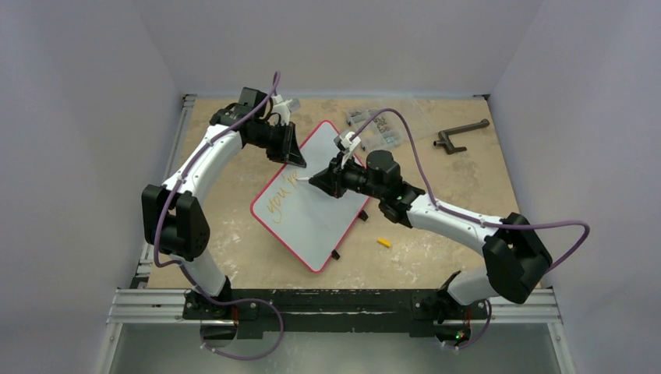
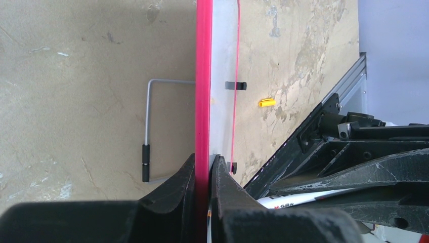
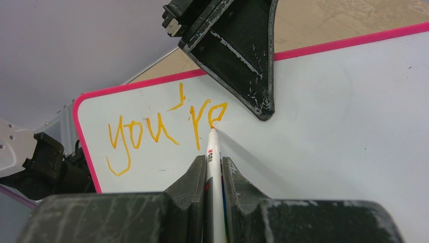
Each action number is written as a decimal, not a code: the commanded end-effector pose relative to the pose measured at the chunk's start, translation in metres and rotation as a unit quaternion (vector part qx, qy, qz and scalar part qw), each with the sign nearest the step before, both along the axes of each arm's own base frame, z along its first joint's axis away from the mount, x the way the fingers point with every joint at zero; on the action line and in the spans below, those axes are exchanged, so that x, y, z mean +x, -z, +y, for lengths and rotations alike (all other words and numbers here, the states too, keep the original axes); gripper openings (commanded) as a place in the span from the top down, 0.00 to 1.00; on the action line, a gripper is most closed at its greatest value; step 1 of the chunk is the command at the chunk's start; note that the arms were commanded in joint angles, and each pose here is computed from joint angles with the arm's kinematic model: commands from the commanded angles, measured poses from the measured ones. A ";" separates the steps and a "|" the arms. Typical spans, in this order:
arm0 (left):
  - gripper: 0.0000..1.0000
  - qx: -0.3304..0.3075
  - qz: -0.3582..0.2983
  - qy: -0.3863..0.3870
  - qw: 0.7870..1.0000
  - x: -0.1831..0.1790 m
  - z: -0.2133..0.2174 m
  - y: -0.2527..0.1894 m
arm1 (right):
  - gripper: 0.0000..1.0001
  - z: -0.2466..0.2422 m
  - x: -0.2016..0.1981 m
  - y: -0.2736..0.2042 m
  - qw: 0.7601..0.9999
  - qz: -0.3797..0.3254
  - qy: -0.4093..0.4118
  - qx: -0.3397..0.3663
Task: Write a sentence on the whiteboard
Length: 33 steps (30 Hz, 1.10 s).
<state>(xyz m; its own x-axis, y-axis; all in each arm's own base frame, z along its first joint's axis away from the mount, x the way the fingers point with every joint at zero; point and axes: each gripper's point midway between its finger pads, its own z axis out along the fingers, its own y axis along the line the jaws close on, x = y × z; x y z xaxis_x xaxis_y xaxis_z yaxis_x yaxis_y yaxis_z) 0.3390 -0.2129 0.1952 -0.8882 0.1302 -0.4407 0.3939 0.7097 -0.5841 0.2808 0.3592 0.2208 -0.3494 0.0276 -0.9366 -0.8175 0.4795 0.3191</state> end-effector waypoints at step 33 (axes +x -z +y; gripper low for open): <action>1.00 0.075 -0.043 -0.021 0.996 0.008 0.025 0.007 | 1.00 -0.030 0.010 -0.009 0.997 -0.008 0.072 -0.030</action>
<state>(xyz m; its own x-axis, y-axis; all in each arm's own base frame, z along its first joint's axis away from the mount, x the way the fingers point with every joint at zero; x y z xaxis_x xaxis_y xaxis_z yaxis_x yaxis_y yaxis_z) 0.3392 -0.2130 0.1957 -0.8874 0.1288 -0.4426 0.3946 0.7087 -0.5848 0.2900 0.3452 0.2198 -0.3537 0.0159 -0.9352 -0.7685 0.5651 0.3002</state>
